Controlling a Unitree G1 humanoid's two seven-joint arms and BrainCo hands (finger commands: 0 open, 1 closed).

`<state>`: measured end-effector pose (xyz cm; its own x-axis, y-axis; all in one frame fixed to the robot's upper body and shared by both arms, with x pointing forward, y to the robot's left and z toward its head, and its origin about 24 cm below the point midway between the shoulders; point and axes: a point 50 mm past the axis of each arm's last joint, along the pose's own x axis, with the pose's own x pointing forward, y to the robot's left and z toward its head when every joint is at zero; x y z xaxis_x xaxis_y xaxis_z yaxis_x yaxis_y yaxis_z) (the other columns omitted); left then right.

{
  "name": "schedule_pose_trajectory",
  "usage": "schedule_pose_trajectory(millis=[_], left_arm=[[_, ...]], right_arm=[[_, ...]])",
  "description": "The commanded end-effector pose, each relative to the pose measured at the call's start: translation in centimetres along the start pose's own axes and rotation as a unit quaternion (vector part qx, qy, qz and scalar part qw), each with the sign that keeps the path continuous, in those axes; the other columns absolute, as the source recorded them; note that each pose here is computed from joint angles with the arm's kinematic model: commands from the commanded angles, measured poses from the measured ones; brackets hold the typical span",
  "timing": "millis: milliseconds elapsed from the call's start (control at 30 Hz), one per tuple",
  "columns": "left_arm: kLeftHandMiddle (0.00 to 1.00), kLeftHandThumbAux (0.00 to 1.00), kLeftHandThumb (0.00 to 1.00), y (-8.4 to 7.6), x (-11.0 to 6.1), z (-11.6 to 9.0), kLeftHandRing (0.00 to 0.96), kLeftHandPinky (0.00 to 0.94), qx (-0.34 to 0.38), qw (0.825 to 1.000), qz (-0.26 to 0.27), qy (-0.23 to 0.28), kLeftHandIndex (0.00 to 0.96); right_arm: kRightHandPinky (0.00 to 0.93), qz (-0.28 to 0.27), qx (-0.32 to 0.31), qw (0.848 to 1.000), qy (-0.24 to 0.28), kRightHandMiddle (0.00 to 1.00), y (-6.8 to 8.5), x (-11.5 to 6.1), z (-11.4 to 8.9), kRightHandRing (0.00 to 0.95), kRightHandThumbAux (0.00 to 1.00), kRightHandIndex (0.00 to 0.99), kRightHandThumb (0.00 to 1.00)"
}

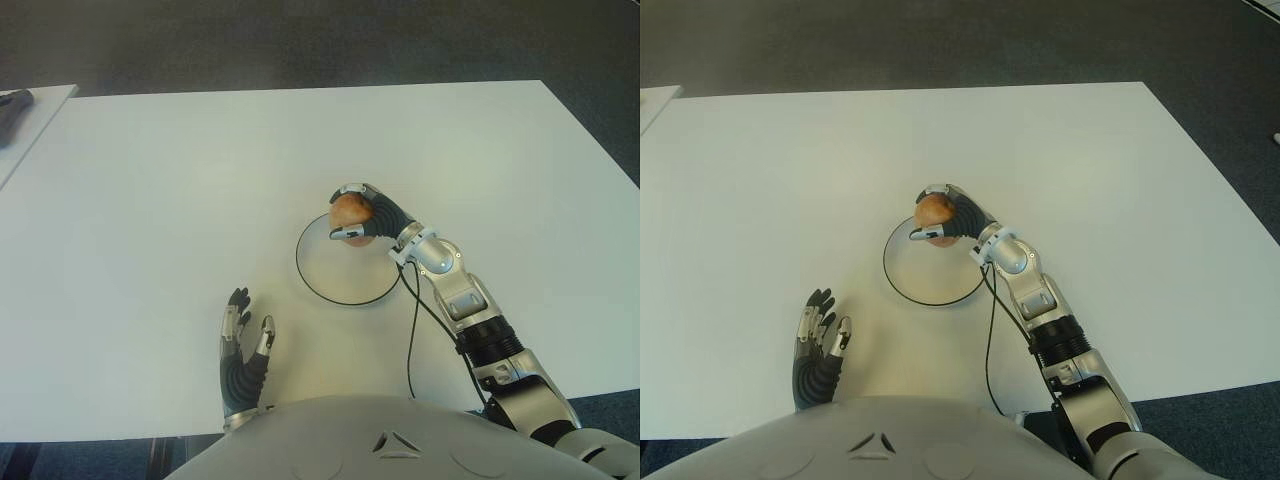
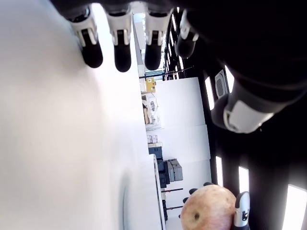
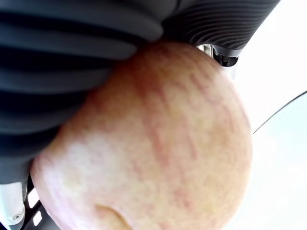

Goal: Put the apples into the plate.

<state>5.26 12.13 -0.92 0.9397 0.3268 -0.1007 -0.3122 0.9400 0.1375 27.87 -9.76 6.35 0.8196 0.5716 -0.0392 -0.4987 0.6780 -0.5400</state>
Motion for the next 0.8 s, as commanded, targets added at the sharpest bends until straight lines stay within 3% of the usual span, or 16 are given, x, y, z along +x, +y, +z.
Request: schedule_pose_trajectory(millis=[33, 67, 167, 267, 467, 800], left_arm=[[0.142, 0.520, 0.058, -0.34, -0.48, -0.28, 0.153, 0.175, -0.003, 1.000, 0.014, 0.017, 0.072], [0.149, 0.517, 0.061, -0.36, -0.48, -0.26, 0.161, 0.184, -0.001, 1.000, 0.015, 0.015, 0.074], [0.164, 0.511, 0.066, -0.35, -0.45, -0.28, 0.175, 0.193, 0.002, 1.000, 0.016, 0.015, 0.081], [0.172, 0.508, 0.068, -0.36, -0.46, -0.28, 0.181, 0.200, 0.003, 1.000, 0.014, 0.017, 0.085], [0.167, 0.521, 0.067, -0.31, -0.43, -0.29, 0.172, 0.178, 0.000, 1.000, 0.008, 0.020, 0.088], [0.135, 0.540, 0.066, -0.19, -0.33, -0.41, 0.140, 0.151, -0.003, 1.000, 0.014, 0.022, 0.076]], right_arm=[[0.459, 0.010, 0.011, 1.000, -0.003, 0.561, 0.23, -0.02, 0.23, 0.537, 0.721, 0.425, 0.687], [0.391, 0.011, 0.014, 1.000, -0.002, 0.484, 0.23, -0.03, 0.18, 0.459, 0.723, 0.419, 0.681], [0.290, 0.012, 0.015, 1.000, -0.001, 0.335, 0.21, 0.03, 0.01, 0.321, 0.617, 0.269, 0.358], [0.260, 0.011, 0.013, 1.000, -0.001, 0.279, 0.16, 0.03, -0.10, 0.272, 0.578, 0.208, 0.244], [0.268, 0.008, 0.012, 1.000, -0.003, 0.228, 0.07, -0.03, -0.32, 0.242, 0.565, 0.142, 0.190], [0.255, -0.004, 0.013, 1.000, -0.008, 0.214, -0.07, -0.43, -0.38, 0.228, 0.584, 0.121, 0.214]])
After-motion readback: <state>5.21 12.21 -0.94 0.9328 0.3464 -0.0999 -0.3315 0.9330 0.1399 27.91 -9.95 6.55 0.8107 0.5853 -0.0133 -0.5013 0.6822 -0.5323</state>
